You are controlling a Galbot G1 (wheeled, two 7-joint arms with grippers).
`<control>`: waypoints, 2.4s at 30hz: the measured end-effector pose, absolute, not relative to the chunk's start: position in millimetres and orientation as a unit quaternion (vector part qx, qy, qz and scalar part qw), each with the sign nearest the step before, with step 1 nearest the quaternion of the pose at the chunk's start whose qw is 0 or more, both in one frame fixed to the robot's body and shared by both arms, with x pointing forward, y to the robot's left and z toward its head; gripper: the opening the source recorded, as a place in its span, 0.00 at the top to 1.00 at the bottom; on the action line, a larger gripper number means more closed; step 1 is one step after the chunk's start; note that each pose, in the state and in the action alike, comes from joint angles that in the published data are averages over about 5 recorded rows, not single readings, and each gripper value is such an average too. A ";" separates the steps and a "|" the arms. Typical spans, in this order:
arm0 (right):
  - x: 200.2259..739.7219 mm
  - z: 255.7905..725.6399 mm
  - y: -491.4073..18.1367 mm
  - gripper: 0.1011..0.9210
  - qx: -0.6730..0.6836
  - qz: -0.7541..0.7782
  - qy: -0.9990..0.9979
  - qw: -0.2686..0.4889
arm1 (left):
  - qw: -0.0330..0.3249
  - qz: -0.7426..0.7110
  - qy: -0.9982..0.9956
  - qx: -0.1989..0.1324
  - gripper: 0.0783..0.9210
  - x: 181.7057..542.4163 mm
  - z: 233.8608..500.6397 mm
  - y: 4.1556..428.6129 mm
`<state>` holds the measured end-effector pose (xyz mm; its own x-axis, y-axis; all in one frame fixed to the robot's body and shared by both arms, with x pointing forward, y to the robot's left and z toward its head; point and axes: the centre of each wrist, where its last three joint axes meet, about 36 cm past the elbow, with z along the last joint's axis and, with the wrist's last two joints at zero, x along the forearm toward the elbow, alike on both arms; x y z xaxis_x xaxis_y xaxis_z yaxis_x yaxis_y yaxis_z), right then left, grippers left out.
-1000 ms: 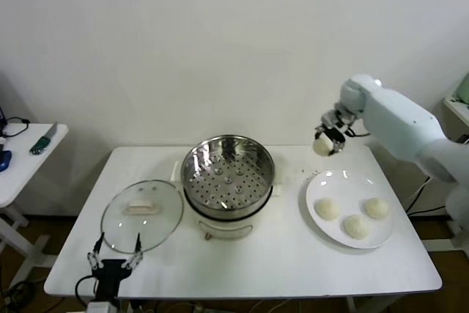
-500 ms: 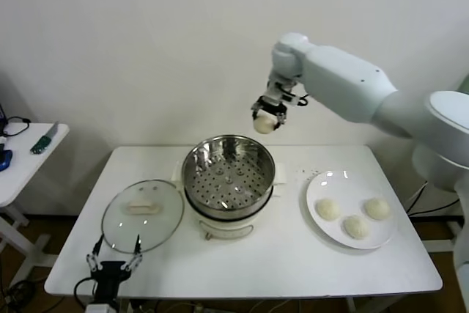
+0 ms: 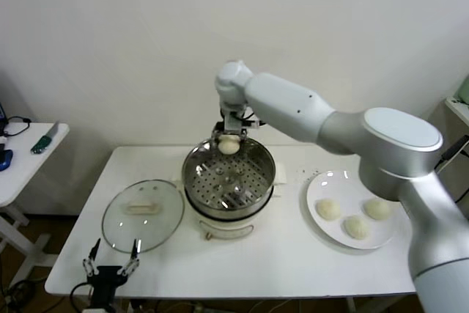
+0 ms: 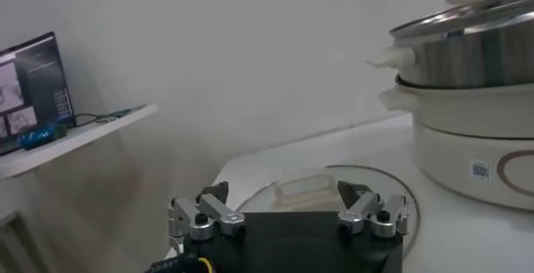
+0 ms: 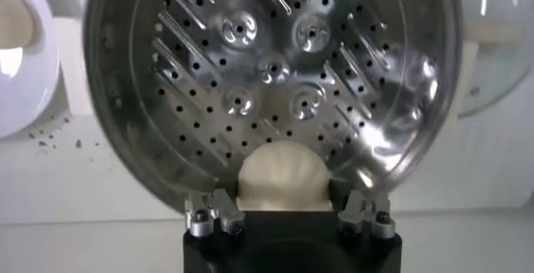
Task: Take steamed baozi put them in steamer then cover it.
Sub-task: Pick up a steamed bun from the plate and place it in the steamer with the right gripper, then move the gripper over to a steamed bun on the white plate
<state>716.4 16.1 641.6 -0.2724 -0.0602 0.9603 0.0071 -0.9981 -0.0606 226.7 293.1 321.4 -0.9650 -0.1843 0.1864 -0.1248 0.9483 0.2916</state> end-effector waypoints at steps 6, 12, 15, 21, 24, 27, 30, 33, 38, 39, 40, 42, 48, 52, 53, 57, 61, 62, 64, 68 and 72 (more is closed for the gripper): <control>714.0 616.4 20.9 0.26 -0.606 -0.795 0.004 0.017 | 0.108 -0.138 -0.981 0.081 0.12 226.4 320.6 294.3; 710.9 596.9 24.0 0.24 -0.611 -0.792 -0.004 0.016 | 0.112 -0.138 -0.981 0.083 0.12 225.4 318.6 295.0; 709.2 590.0 26.2 0.18 -0.612 -0.791 -0.006 0.016 | 0.113 -0.137 -0.980 0.084 0.12 225.0 318.2 294.9; 707.3 588.7 28.4 0.12 -0.611 -0.792 -0.014 0.019 | 0.114 -0.137 -0.980 0.088 0.12 224.5 319.0 294.3; 707.5 593.0 26.6 0.12 -0.610 -0.792 -0.016 0.018 | 0.114 -0.137 -0.980 0.089 0.12 223.9 320.3 293.8; 709.0 601.3 22.6 0.12 -0.612 -0.791 -0.012 0.015 | 0.114 -0.137 -0.980 0.091 0.12 223.4 321.3 293.6; 711.8 615.3 16.1 0.12 -0.614 -0.789 -0.001 0.013 | 0.114 -0.137 -0.980 0.091 0.12 223.4 321.9 293.6; 716.1 634.4 5.9 0.12 -0.614 -0.789 0.017 0.008 | 0.114 -0.137 -0.980 0.092 0.12 223.4 323.1 293.4; 726.6 670.2 -24.6 0.12 -0.619 -0.781 0.079 -0.011 | 0.113 -0.134 -0.980 0.091 0.12 223.2 326.2 291.8; 728.7 676.5 -33.5 0.12 -0.621 -0.778 0.097 -0.018 | 0.113 -0.133 -0.980 0.090 0.12 223.3 326.9 291.3; 730.7 682.1 -43.2 0.12 -0.623 -0.773 0.117 -0.026 | 0.113 -0.132 -0.981 0.090 0.12 223.4 327.6 290.7; 733.9 692.0 -65.9 0.12 -0.624 -0.763 0.161 -0.047 | 0.112 -0.131 -0.981 0.089 0.12 223.4 329.1 289.5; 730.2 708.1 -145.8 0.12 -0.605 -0.722 0.306 -0.136 | 0.108 -0.130 -0.982 0.087 0.12 225.0 333.6 287.7; 718.4 699.2 -199.8 0.12 -0.587 -0.675 0.398 -0.201 | 0.107 -0.129 -0.982 0.087 0.12 225.0 334.2 286.6; 715.1 694.8 -213.5 0.12 -0.582 -0.662 0.419 -0.218 | 0.107 -0.129 -0.982 0.087 0.12 224.7 334.4 286.4; 702.9 667.8 -266.0 0.12 -0.564 -0.606 0.483 -0.286 | 0.108 -0.130 -0.982 0.088 0.12 222.7 336.3 286.2; 691.1 632.6 -308.1 0.12 -0.551 -0.559 0.516 -0.343 | 0.108 -0.133 -0.981 0.091 0.12 220.6 338.8 287.7; 688.6 624.0 -315.9 0.12 -0.548 -0.550 0.522 -0.354 | 0.108 -0.133 -0.981 0.092 0.12 220.0 339.1 288.2; 684.2 606.7 -329.3 0.12 -0.543 -0.533 0.530 -0.374 | 0.109 -0.134 -0.980 0.093 0.12 218.7 339.2 289.1; 678.1 574.2 -348.5 0.12 -0.535 -0.511 0.538 -0.403 | 0.114 -0.134 -0.980 0.096 0.12 215.4 337.6 289.5; 673.5 544.1 -360.3 0.12 -0.527 -0.499 0.540 -0.426 | 0.117 -0.133 -0.979 0.098 0.12 213.0 335.7 288.7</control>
